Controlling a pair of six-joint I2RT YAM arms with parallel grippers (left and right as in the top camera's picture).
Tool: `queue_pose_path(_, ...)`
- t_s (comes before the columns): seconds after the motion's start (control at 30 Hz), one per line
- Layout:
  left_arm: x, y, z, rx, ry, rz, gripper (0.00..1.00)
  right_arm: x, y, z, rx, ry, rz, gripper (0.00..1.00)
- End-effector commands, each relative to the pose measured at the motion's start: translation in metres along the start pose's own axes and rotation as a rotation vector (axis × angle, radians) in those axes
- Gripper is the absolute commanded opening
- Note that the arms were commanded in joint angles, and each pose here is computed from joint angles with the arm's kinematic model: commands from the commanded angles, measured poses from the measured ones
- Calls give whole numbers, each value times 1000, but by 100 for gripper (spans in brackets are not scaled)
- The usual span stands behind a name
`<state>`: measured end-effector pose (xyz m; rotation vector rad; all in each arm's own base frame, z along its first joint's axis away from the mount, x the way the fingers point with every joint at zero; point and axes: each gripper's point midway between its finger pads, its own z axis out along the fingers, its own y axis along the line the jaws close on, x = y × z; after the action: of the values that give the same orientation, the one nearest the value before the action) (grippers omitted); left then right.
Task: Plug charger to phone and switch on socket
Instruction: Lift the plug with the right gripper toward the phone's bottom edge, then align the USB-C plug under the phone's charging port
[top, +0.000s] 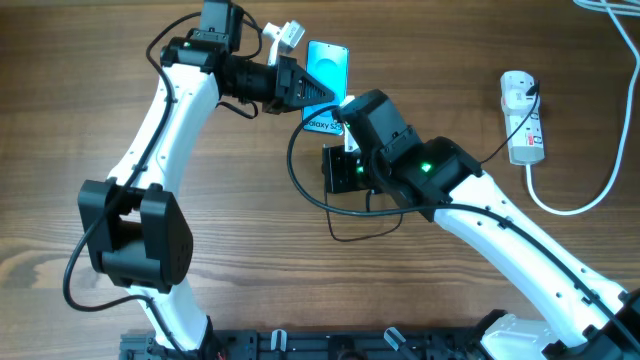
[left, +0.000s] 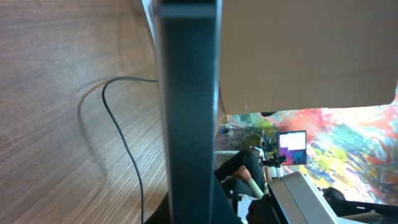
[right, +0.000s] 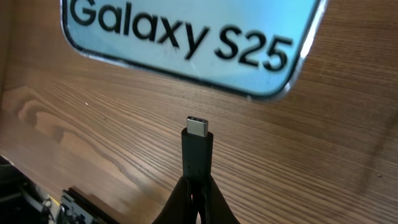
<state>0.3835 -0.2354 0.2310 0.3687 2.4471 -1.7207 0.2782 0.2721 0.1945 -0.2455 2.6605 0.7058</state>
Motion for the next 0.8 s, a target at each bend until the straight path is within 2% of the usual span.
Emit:
queue_pose_path(0.0,-2,-17,-7,21,-20,81,4,-12,14,-11,-43,-33,17,4)
queue_pose_path(0.43,-1,-21,-6,48,-16,84,4,-25,21,-13,-73,-83,19,4)
queue_pose_path(0.77,0,-23,-6,56,-10,72,4,-27,12,-12,-30,-98,46,4)
